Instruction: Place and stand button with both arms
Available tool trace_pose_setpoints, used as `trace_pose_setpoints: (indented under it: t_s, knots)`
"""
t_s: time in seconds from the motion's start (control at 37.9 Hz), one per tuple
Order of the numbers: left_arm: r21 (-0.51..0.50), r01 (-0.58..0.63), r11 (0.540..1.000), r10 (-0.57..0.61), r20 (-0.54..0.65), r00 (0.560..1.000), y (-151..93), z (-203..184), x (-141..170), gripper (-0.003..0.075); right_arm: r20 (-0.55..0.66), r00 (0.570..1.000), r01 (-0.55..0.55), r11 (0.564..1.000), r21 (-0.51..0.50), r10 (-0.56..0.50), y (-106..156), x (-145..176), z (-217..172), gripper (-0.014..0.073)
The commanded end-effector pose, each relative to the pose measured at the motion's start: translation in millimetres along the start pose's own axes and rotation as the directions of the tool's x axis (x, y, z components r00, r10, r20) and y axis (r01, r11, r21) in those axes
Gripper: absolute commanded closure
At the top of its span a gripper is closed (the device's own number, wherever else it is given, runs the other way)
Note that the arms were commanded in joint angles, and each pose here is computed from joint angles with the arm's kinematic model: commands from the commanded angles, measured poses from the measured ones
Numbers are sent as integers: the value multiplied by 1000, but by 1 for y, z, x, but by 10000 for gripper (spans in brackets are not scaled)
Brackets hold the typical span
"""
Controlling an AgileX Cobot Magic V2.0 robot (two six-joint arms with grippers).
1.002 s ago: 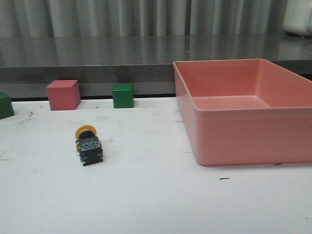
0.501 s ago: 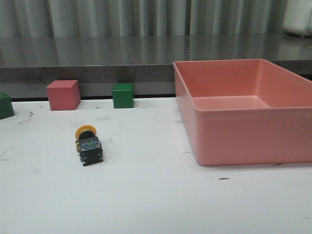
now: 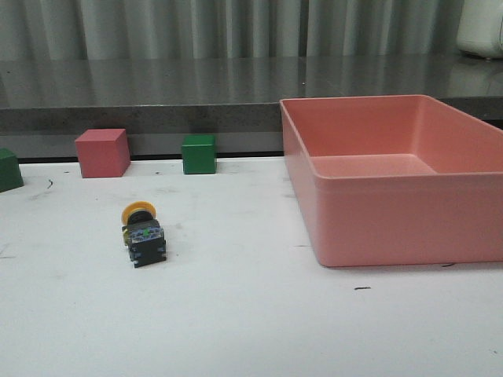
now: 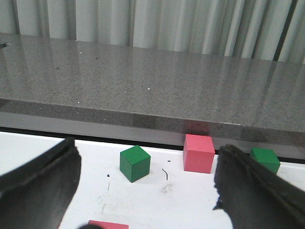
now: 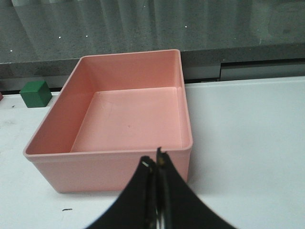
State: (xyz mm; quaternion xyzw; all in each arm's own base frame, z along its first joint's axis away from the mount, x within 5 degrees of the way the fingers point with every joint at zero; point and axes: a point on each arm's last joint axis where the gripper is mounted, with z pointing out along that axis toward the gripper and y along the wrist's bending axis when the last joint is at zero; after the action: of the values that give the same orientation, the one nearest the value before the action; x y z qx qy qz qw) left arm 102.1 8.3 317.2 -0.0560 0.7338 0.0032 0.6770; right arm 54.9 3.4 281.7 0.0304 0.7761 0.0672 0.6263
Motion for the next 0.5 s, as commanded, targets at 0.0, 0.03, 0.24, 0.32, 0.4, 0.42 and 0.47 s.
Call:
trace_pose_setpoints:
  t_s: [0.0,0.03,0.24,0.32,0.4,0.42,0.47]
  knots:
    - [16,35,999,-36,129,991,-2,-1,-20,174,99,995,13,1000,-10,-12,2,-15,-2,665]
    - [21,58,998,-60,131,990,-2,-1,-20,174,99,995,13,1000,-10,-12,2,-15,-2,665]
    - [52,76,996,-79,58,995,-7,18,-20,174,99,995,13,1000,-10,-12,2,-15,-2,665]
    - [97,72,993,-73,-1,997,-14,29,-23,174,99,995,13,1000,-10,-12,2,-15,-2,665]
    - [160,67,985,-55,-80,995,-27,46,-24,174,99,995,13,1000,-10,-12,2,-15,-2,665]
    - [178,66,982,-49,-98,994,-31,50,-25,174,99,995,13,1000,-10,-12,2,-15,-2,665]
    - [218,62,974,-31,-142,989,-41,59,-24,174,99,995,13,1000,-10,-12,2,-15,-2,665]
